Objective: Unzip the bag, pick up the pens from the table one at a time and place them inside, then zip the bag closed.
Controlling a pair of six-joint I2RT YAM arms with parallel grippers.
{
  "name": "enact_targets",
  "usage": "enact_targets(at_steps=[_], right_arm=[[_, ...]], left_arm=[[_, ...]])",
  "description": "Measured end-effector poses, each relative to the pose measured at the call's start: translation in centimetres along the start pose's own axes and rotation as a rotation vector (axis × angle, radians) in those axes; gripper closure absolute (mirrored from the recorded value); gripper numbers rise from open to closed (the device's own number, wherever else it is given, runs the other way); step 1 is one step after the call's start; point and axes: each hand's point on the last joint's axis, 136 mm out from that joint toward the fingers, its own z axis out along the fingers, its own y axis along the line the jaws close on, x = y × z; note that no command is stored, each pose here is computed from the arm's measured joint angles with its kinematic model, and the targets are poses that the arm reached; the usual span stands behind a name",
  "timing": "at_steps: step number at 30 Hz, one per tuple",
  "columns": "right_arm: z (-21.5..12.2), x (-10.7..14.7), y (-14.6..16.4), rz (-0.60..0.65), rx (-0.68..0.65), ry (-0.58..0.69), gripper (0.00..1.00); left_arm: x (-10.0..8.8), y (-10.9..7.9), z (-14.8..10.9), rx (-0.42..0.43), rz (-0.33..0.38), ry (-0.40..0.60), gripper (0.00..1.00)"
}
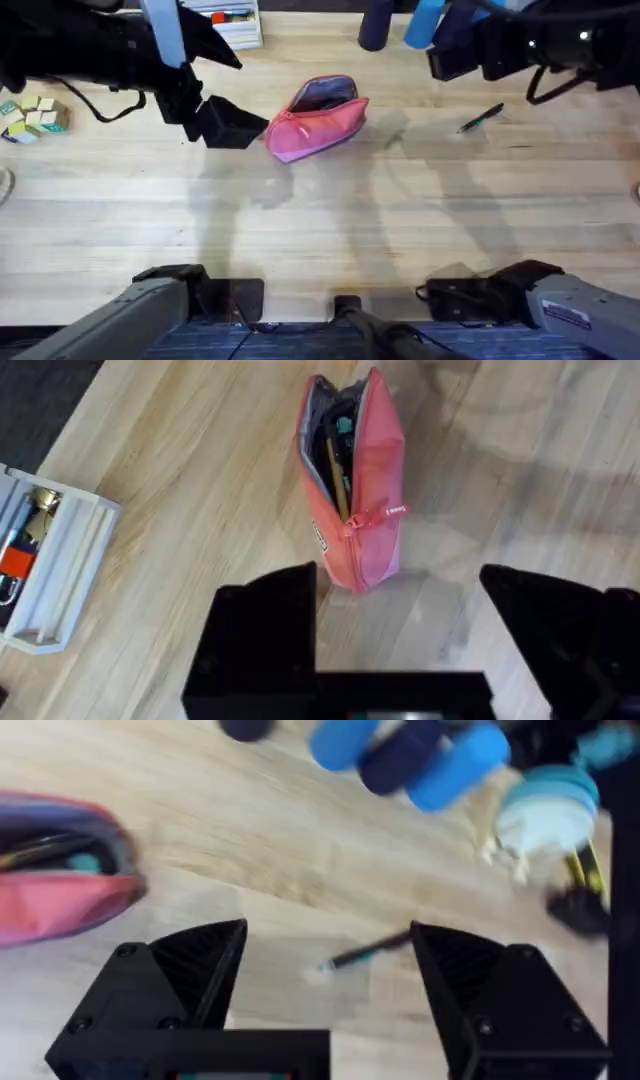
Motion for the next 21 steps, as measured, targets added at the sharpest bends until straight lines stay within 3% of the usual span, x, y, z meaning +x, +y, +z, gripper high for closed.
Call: enact_targets(at_steps=[13, 21], right_arm=[[0.2, 5.2, -6.3, 0.398, 0.224, 0.169, 0.004], [-0.2, 8.1, -8.2, 0.478, 0.289, 0.264, 0.003]], left_arm=[[0.0, 0.0, 0.0, 0.000, 0.000, 0.000, 0.007], [0.0, 0.0, 0.0, 0.000, 0.000, 0.000, 0.007]])
